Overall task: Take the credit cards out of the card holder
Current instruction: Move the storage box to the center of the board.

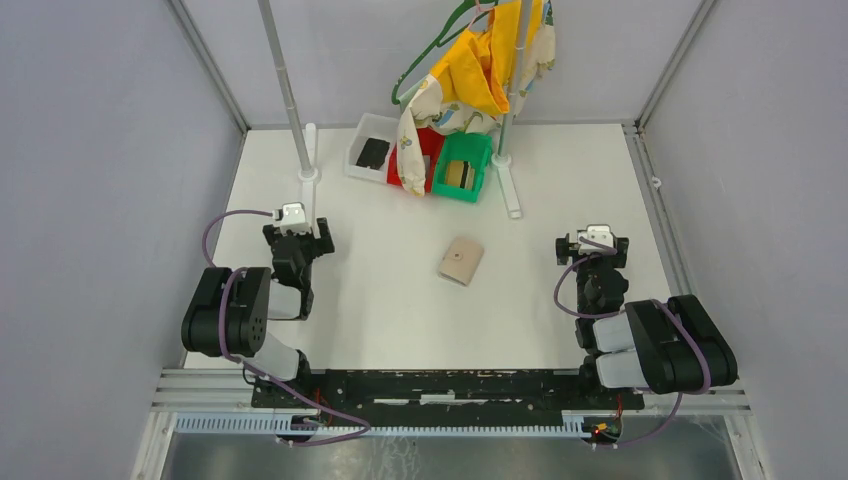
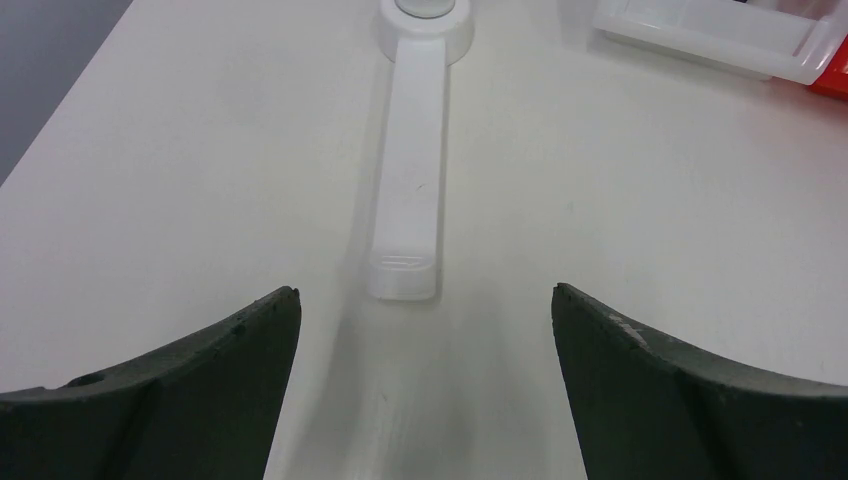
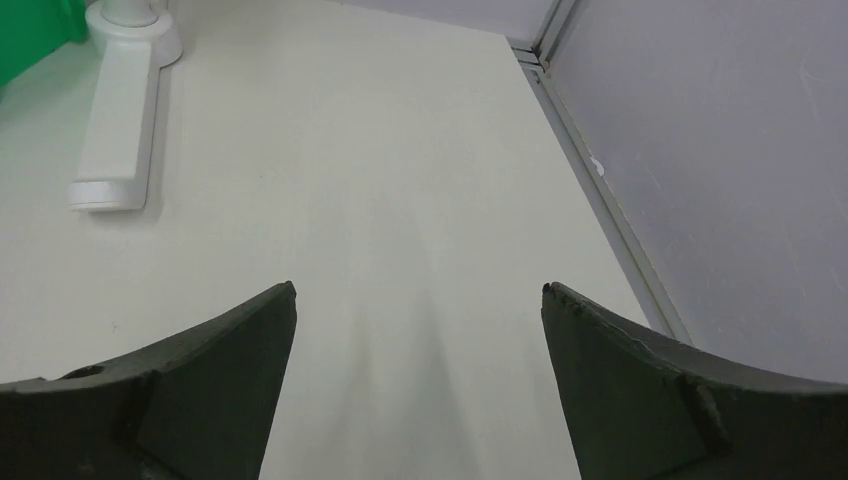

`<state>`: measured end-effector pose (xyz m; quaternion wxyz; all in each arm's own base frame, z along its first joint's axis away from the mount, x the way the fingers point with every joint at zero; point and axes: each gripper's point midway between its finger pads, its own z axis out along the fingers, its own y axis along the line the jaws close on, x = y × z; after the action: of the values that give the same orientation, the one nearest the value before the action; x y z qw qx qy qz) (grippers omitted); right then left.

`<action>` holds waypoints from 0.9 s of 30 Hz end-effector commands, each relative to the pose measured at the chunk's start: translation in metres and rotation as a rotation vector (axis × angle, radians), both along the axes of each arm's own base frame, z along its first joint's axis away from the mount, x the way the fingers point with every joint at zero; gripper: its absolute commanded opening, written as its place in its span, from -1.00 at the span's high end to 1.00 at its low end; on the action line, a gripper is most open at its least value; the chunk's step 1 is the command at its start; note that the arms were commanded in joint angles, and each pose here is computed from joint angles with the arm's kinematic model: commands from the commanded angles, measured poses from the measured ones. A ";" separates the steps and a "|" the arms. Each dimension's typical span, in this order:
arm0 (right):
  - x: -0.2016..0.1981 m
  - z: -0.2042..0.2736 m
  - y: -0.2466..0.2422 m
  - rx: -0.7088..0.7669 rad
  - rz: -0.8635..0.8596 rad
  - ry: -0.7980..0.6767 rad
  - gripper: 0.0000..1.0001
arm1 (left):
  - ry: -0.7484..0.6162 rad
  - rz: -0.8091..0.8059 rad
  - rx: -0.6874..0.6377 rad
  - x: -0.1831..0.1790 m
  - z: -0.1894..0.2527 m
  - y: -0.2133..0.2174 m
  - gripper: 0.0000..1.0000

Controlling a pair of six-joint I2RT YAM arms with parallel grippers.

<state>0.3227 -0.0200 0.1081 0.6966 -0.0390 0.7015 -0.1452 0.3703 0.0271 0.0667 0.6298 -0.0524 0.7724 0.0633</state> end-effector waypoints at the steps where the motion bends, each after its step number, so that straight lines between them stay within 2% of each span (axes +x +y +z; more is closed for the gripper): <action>1: -0.025 -0.024 -0.002 -0.011 0.011 0.061 -0.96 | -0.069 -0.004 -0.019 0.010 0.018 -0.001 -0.99; 14: -0.025 -0.025 -0.002 -0.010 0.013 0.065 -0.96 | -0.068 -0.003 -0.019 0.011 0.018 -0.001 -0.99; 19: -0.026 -0.018 -0.009 0.006 -0.040 0.055 -0.96 | -0.079 -0.010 -0.017 0.011 0.023 -0.002 -0.99; 23: -0.003 -0.012 -0.013 0.110 -0.123 0.159 -0.96 | 0.010 0.009 -0.043 0.030 0.038 0.010 -0.99; 27: 0.014 0.016 0.005 0.180 -0.041 0.145 -0.96 | 0.066 -0.015 -0.051 0.039 0.053 0.017 -0.99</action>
<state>0.3257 -0.0265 0.1135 0.6594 0.0081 0.7392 -0.1370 0.3977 0.0390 0.0898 0.6079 -0.0562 0.7898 0.0602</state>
